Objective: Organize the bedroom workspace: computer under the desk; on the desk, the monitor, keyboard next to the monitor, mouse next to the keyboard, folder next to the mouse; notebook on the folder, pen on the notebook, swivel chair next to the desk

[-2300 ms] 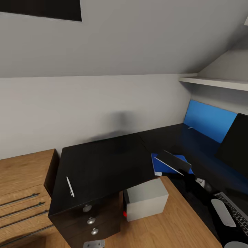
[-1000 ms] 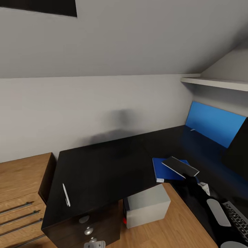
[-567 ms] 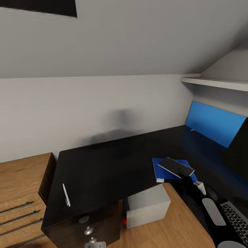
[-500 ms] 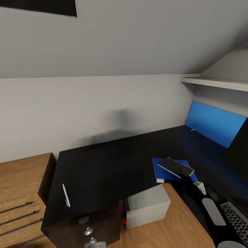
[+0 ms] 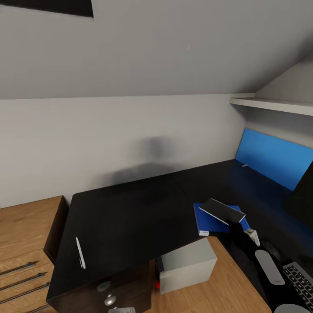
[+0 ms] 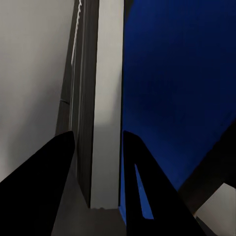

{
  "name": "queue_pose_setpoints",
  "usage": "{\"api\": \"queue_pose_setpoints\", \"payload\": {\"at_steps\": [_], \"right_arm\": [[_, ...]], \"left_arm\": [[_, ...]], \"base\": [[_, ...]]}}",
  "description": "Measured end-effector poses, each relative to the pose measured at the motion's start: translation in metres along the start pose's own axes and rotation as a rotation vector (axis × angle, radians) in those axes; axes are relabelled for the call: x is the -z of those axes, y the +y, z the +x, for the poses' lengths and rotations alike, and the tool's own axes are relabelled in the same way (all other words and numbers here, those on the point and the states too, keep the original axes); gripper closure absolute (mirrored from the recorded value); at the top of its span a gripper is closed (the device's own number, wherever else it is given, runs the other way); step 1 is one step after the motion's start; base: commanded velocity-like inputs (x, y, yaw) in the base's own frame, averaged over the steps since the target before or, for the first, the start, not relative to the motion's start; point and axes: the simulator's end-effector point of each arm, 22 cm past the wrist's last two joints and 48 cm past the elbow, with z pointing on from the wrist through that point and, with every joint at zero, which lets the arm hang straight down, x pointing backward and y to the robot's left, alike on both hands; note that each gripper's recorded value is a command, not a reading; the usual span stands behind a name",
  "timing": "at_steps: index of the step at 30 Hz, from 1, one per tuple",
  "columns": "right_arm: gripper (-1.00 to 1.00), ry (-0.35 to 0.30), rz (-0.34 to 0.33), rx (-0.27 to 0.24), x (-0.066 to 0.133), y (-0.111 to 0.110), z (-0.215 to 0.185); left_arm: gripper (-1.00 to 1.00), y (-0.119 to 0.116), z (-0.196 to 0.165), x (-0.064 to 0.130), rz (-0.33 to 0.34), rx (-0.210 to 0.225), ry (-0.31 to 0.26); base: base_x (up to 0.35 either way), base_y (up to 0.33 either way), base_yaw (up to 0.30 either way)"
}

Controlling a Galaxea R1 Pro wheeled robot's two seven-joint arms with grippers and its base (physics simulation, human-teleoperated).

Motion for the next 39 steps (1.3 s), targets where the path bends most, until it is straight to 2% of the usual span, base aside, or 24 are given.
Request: {"api": "queue_pose_setpoints", "payload": {"at_steps": [13,14,39], "right_arm": [[1.00,0.000,0.003,-0.001,0.0000,-0.0010,-0.0001],[-1.00,0.000,0.003,-0.001,0.0000,-0.0011,-0.0001],[-1.00,0.000,0.003,-0.004,0.0000,-0.0015,0.0003]], "left_arm": [[-1.00,0.0000,0.0000,0.0000,0.000,0.000,0.000],[-1.00,0.0000,0.0002,0.0000,0.000,0.000,0.000],[-1.00,-0.0003,0.0004,0.0001,0.001,0.000,0.001]], "base": [[0.000,0.000,0.000],[0.000,0.000,0.000],[-0.026,-0.041,0.000]]}}
